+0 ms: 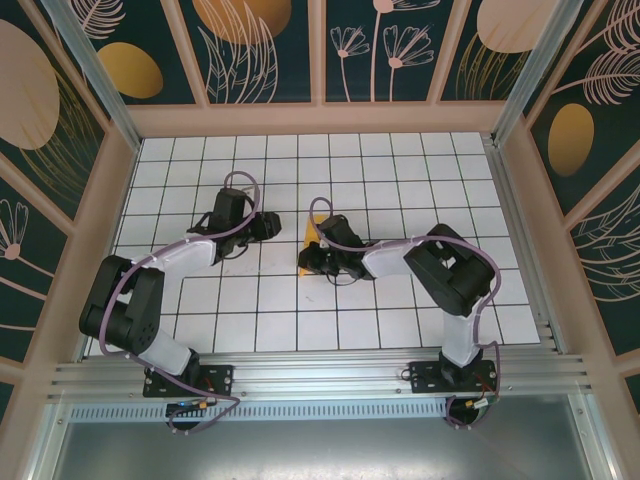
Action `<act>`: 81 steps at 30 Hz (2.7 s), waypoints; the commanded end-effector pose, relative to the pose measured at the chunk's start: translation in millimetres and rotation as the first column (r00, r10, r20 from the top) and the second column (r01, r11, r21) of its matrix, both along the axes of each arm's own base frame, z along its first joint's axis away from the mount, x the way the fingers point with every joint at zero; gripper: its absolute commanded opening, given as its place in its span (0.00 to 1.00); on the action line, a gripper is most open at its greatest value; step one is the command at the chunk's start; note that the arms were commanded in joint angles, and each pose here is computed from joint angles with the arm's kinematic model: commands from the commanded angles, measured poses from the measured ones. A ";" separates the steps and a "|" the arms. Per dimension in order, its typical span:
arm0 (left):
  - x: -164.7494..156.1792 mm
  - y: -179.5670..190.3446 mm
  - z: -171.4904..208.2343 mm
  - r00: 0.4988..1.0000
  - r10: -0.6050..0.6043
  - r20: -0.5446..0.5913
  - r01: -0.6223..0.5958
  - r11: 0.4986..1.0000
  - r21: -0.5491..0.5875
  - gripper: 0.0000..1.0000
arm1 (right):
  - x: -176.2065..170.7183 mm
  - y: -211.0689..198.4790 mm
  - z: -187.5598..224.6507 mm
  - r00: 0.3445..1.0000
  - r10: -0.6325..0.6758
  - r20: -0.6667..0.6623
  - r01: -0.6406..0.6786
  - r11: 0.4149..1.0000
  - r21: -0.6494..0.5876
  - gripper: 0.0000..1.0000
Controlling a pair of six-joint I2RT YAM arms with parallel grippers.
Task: Fold a paper plane with a square sheet of paper (pick it up from the middle)
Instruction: Third fold the triangle at the center of the table.
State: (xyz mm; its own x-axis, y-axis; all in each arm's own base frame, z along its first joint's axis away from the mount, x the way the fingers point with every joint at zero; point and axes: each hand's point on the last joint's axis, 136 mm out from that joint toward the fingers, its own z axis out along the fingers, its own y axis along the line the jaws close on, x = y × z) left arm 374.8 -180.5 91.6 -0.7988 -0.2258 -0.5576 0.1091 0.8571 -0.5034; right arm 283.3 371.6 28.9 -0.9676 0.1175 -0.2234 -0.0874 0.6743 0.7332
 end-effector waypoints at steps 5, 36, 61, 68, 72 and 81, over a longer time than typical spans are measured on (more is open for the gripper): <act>-2.1 -6.4 4.4 0.999 -0.029 0.012 0.030 0.998 -0.049 0.48 | 15.9 5.7 0.4 1.000 0.010 0.025 -0.010 1.000 0.021 0.10; -4.6 1.9 3.8 1.000 0.000 0.014 0.000 1.000 -0.020 0.50 | 4.9 12.0 30.8 0.994 0.112 0.011 -0.112 0.993 -0.024 0.12; -4.4 4.4 1.7 1.000 0.003 0.010 -0.003 1.000 -0.002 0.52 | -13.5 15.1 7.8 0.994 0.107 -0.030 -0.107 0.994 -0.006 0.12; -4.2 5.1 0.7 1.000 0.004 0.009 -0.004 1.000 0.004 0.53 | -16.7 12.6 -9.7 0.992 0.106 -0.075 -0.109 0.993 -0.042 0.12; -4.0 5.3 -0.1 1.000 0.005 0.008 -0.005 1.000 0.006 0.53 | -18.2 6.8 -21.5 0.991 0.092 -0.096 -0.100 0.992 -0.081 0.12; -5.2 6.3 -2.4 1.000 0.006 0.004 -0.006 1.000 0.012 0.54 | -16.6 11.4 -10.8 0.991 0.105 -0.080 -0.112 0.989 -0.098 0.12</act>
State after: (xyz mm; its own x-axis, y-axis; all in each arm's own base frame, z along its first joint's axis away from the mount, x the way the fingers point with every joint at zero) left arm 372.1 -179.5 91.6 -0.7953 -0.2298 -0.5610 0.1111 0.8544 -0.5075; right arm 269.4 381.0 20.7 -0.9868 0.0043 -0.1620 -0.1104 0.7137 0.6917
